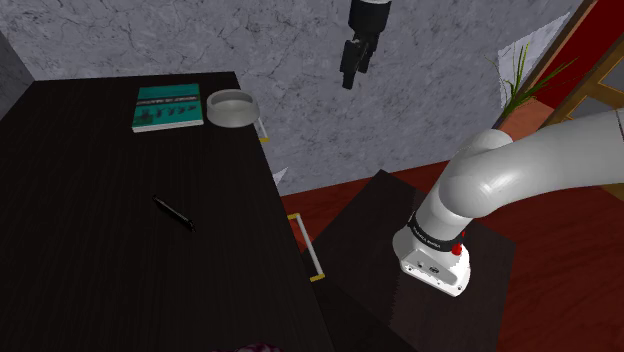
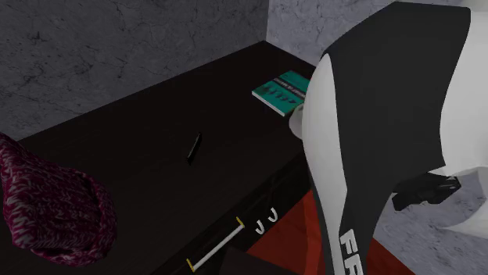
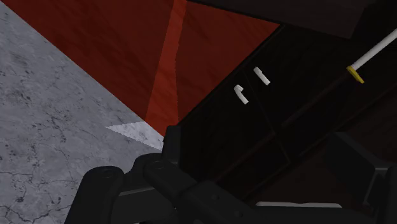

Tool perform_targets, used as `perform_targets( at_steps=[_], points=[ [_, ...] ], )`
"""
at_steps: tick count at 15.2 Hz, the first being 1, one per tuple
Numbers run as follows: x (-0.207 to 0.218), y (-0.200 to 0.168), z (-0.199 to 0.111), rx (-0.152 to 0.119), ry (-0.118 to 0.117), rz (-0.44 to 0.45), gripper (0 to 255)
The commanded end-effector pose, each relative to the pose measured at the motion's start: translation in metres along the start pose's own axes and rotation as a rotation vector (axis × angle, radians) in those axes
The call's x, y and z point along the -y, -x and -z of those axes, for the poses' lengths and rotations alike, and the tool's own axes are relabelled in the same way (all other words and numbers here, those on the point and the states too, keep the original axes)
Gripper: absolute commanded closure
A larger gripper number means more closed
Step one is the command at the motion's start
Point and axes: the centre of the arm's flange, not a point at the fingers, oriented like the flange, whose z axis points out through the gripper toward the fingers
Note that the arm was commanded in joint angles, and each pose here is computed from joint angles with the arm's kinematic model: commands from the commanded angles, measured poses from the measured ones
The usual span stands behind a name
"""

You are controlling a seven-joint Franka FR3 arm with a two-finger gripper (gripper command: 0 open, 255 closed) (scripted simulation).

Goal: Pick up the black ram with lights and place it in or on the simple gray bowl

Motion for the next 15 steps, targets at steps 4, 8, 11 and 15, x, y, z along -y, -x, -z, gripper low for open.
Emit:
perform_targets(
  at_steps=[4, 8, 11, 15],
  points=[
    [0.034, -0.01, -0.014, -0.005, -0.009, -0.004, 0],
    [0.08, -0.023, -0.032, -0.011, -0.021, -0.01, 0],
    [0.114, -0.034, -0.046, -0.016, -0.03, -0.015, 0],
    [0.16, -0.048, -0.063, -0.023, -0.042, -0.021, 0]
  ],
)
